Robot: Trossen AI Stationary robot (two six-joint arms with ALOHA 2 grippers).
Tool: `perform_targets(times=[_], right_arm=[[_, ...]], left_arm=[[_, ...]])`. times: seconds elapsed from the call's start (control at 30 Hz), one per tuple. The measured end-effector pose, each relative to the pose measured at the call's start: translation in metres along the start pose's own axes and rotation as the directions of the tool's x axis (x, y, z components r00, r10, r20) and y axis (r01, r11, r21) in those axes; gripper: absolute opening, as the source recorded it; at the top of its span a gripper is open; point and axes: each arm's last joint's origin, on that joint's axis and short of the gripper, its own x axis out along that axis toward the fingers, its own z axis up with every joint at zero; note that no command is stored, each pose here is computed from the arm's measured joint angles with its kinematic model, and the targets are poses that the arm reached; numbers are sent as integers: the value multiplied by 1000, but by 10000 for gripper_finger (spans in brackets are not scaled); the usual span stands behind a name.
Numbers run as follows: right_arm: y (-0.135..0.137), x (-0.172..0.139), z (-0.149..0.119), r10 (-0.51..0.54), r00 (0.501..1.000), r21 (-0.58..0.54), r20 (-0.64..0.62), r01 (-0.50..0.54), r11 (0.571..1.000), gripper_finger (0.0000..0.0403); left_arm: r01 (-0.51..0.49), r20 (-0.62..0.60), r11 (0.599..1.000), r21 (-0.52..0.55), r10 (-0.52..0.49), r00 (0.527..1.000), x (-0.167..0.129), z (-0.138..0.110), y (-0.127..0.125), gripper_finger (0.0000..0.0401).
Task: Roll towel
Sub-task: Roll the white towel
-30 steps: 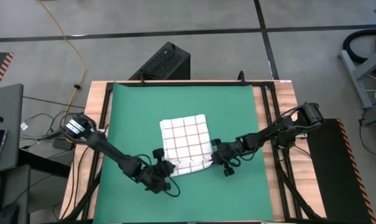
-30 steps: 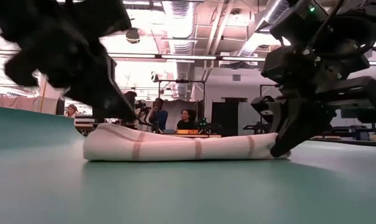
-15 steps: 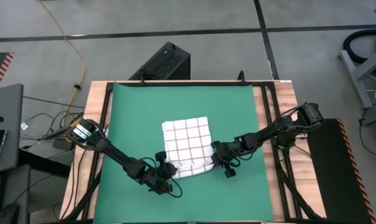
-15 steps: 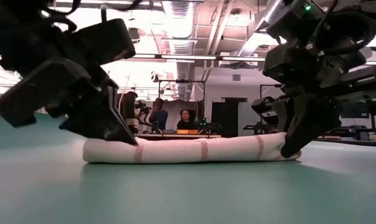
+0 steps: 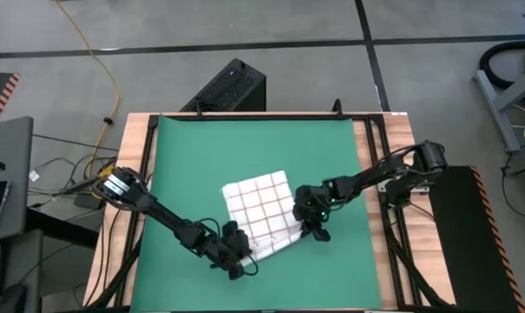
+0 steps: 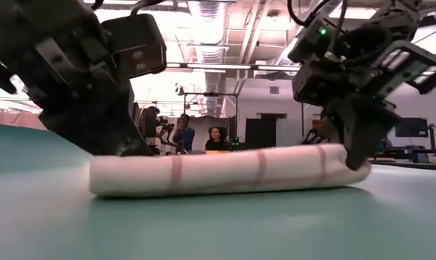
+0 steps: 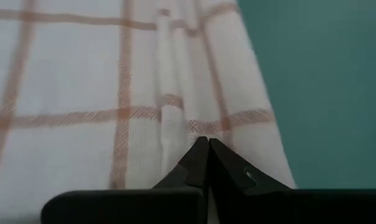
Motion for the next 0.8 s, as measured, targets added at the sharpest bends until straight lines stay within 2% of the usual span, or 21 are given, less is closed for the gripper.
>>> perform_targets(times=[0.1, 0.27, 0.4, 0.5, 0.63, 0.8], right_arm=[[-1, -15, 5, -14, 999, 35, 44, 12, 999, 26], [-3, -31, 10, -34, 995, 90, 93, 26, 996, 26], [-6, -28, 7, -52, 996, 140, 68, 42, 989, 26], [-11, -22, 6, -57, 997, 190, 55, 45, 981, 26], [-7, -23, 13, -44, 993, 180, 112, 24, 983, 26], [-10, -24, 15, -100, 985, 231, 141, 66, 971, 26]], left_arm=[[50, 4, 999, -17, -50, 999, 0, 1, -3, 0], [61, 22, 997, -38, -60, 998, 1, 3, -4, 0], [65, 25, 997, -46, -64, 998, 1, 3, -4, 0], [110, 17, 992, -54, -109, 994, 1, 4, -6, 0], [172, -17, 983, -60, -173, 985, 1, 4, -9, 0], [190, -17, 978, -89, -192, 981, 1, 5, -9, 0]])
